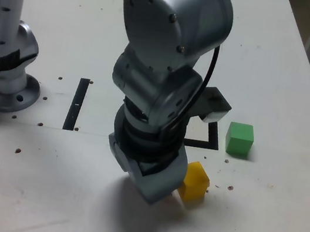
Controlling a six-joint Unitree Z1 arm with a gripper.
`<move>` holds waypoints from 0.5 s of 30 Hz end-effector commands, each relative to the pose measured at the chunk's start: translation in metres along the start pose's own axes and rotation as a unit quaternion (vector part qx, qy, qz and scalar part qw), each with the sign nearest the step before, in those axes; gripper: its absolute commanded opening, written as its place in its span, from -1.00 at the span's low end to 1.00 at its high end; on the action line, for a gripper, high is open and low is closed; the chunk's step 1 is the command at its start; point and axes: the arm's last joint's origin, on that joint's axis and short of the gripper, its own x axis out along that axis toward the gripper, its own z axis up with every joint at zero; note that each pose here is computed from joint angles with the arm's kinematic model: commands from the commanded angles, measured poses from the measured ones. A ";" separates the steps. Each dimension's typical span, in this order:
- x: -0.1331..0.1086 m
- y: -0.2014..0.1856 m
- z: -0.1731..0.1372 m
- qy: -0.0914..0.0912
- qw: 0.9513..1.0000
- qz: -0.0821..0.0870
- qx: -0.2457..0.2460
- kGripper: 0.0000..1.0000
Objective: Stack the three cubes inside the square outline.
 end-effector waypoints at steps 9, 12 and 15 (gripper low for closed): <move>0.004 0.007 -0.005 0.013 1.000 -0.004 -0.009 -0.33; 0.005 0.007 -0.005 0.015 1.000 -0.004 -0.010 -0.43; 0.003 0.007 -0.007 0.014 1.000 -0.003 -0.012 -0.57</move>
